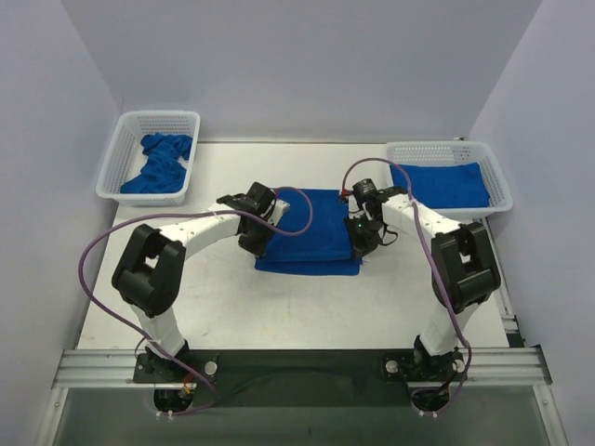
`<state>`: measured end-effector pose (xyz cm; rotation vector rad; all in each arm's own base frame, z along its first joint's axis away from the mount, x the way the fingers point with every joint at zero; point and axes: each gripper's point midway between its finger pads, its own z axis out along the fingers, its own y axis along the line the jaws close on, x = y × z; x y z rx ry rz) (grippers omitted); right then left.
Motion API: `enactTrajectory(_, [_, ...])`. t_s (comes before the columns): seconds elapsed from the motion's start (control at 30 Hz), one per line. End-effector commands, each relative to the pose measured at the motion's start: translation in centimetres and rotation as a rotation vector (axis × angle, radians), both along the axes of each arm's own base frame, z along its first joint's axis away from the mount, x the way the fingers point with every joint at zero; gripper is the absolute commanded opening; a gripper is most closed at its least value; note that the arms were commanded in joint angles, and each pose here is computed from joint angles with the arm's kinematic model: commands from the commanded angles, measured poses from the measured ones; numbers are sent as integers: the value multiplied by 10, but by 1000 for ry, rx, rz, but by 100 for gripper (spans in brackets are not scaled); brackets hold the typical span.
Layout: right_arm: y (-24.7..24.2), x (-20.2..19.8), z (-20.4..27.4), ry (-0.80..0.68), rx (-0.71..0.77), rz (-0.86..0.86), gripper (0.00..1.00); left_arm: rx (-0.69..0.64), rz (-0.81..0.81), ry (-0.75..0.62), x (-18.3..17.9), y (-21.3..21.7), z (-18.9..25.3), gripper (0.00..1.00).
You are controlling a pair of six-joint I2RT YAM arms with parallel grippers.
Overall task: Fold and stack the towels
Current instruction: Fold the towel
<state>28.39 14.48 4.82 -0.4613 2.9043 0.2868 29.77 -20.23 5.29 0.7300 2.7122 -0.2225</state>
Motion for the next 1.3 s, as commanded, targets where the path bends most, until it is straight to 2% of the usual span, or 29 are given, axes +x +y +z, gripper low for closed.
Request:
enactTrajectory(0.0, [-7,-17,-19,91,-48,4,0,30,39,19,1,6,-18,0])
enactTrajectory(0.37, [-3,-28,-24,118,-40,19,3,29,57,26,-3,7,-24,1])
enactTrajectory(0.63, [1,-16,17,7,2,3,3,14,75,-107,20,6,26,1])
enactTrajectory(0.8, [3,-23,23,10,5,5,3,35,78,-155,27,13,44,1])
enactTrajectory(0.9, [2,-35,13,50,-4,10,4,52,72,-143,22,17,38,1])
enactTrajectory(1.13, [1,-53,-20,155,-42,30,5,101,66,-27,-2,26,-7,3])
enactTrajectory(1.23, [6,-57,-30,188,-40,43,11,113,78,4,-8,29,-22,4])
enactTrajectory(1.27, [9,-59,-31,194,-38,56,16,113,80,8,-9,29,-24,5])
